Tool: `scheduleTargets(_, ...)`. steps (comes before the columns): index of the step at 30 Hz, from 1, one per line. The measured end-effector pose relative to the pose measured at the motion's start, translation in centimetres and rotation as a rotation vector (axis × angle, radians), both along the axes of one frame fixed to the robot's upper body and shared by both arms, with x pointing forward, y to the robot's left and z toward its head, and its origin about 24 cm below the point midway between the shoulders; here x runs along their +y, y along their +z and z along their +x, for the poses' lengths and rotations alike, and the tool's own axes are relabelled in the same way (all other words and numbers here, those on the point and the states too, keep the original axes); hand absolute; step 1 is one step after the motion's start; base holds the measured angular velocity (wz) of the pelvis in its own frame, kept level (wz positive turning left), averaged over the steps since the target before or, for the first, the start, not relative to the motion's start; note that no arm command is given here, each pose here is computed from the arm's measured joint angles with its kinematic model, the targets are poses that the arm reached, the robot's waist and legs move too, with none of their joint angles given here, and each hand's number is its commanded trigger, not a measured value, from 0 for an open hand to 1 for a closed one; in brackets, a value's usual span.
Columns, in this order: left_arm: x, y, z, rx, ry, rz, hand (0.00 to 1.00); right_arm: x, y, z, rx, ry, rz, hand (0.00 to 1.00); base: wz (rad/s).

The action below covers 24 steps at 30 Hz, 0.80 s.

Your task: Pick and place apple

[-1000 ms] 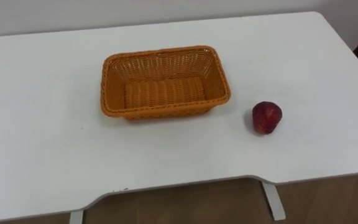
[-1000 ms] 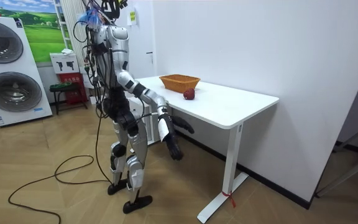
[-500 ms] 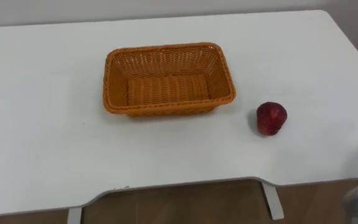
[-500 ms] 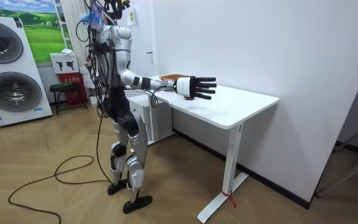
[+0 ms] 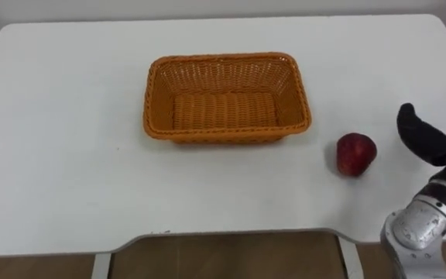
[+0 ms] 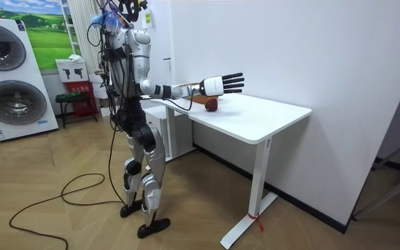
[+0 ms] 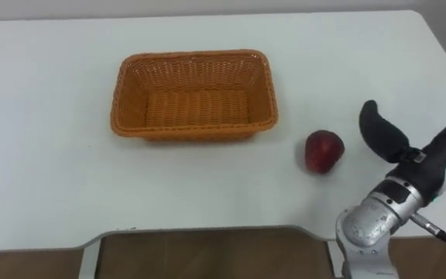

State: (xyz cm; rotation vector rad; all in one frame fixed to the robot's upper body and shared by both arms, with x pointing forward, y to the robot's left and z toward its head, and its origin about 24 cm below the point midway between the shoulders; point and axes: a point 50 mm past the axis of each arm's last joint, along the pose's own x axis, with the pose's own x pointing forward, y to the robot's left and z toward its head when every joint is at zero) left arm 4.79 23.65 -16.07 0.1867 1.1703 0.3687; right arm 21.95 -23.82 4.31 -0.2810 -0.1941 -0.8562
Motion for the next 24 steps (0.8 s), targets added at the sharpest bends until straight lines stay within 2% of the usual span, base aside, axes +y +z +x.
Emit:
scheduleTargets(15,0.0,-0.1,-0.4,0.011,0.009,-0.002,0.00,1.8,-1.4,-0.3,0.105,0.198,-0.007,0.00,0.00)
scheduleTargets(24,0.0,-0.1,-0.3,0.003,0.009,-0.001,0.00,1.6,-3.2,-0.7,0.210,0.252,-0.010,0.00,0.00)
